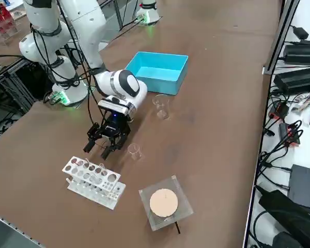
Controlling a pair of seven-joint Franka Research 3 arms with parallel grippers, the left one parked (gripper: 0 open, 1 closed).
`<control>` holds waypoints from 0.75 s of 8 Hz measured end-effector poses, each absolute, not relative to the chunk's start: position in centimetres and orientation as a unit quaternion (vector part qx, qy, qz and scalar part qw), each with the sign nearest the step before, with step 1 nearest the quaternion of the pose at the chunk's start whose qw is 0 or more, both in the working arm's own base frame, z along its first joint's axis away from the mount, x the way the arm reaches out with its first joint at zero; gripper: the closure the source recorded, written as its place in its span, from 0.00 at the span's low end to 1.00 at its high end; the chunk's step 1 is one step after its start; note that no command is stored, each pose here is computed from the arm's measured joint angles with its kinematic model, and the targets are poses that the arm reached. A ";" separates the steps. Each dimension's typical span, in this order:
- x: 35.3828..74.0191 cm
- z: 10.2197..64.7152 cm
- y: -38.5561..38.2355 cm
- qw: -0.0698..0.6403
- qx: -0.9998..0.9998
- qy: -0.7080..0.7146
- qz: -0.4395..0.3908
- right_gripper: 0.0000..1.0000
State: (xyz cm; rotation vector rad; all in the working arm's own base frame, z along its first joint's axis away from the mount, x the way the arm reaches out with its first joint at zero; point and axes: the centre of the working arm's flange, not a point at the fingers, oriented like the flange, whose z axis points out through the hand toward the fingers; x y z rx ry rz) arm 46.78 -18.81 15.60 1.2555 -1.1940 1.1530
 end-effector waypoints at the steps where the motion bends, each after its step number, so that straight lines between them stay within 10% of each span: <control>1: 46.6 15.4 -19.3 0.507 0.520 -0.493 0.478 0.21; 6: 46.3 14.8 -20.8 0.488 0.534 -0.517 0.458 0.26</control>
